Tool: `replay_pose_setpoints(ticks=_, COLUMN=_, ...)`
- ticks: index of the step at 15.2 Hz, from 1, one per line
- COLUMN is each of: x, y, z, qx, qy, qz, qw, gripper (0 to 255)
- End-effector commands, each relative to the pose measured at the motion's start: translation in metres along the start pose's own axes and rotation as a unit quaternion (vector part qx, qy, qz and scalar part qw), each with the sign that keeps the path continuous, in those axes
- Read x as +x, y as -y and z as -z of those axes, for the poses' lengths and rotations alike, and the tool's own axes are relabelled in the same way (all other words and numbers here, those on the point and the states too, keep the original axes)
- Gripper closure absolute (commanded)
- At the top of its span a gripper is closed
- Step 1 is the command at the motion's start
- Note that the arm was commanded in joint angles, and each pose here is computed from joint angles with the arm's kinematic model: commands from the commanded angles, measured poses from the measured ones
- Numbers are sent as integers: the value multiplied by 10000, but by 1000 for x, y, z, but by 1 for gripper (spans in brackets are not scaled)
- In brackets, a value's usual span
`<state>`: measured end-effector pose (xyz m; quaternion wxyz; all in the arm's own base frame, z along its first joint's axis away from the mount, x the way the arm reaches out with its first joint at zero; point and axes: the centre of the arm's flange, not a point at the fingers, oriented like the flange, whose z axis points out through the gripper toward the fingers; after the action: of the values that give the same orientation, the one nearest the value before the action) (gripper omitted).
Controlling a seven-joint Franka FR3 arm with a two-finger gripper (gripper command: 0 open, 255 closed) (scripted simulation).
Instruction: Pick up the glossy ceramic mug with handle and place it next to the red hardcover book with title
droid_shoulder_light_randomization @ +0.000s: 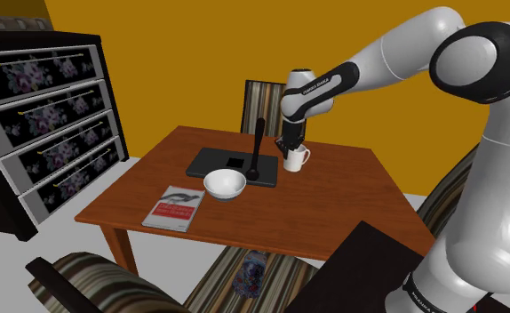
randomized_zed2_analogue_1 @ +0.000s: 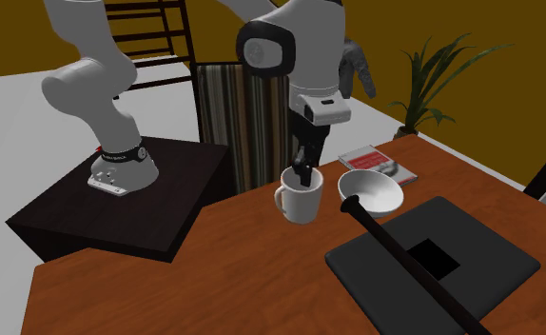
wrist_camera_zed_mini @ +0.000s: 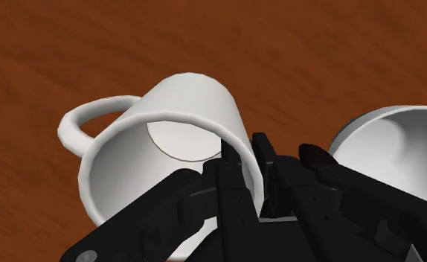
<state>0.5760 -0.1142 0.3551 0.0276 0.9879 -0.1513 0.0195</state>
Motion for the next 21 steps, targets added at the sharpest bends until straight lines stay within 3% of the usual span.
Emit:
replay_pose_setpoints(ticks=1, x=-2, y=29, z=3, qx=-1, qy=-2, qz=-6, qw=10000, gripper=255)
replay_pose_setpoints(ticks=21, x=-13, y=292, z=17, qx=-1, qy=-2, qz=-6, qw=10000, gripper=255)
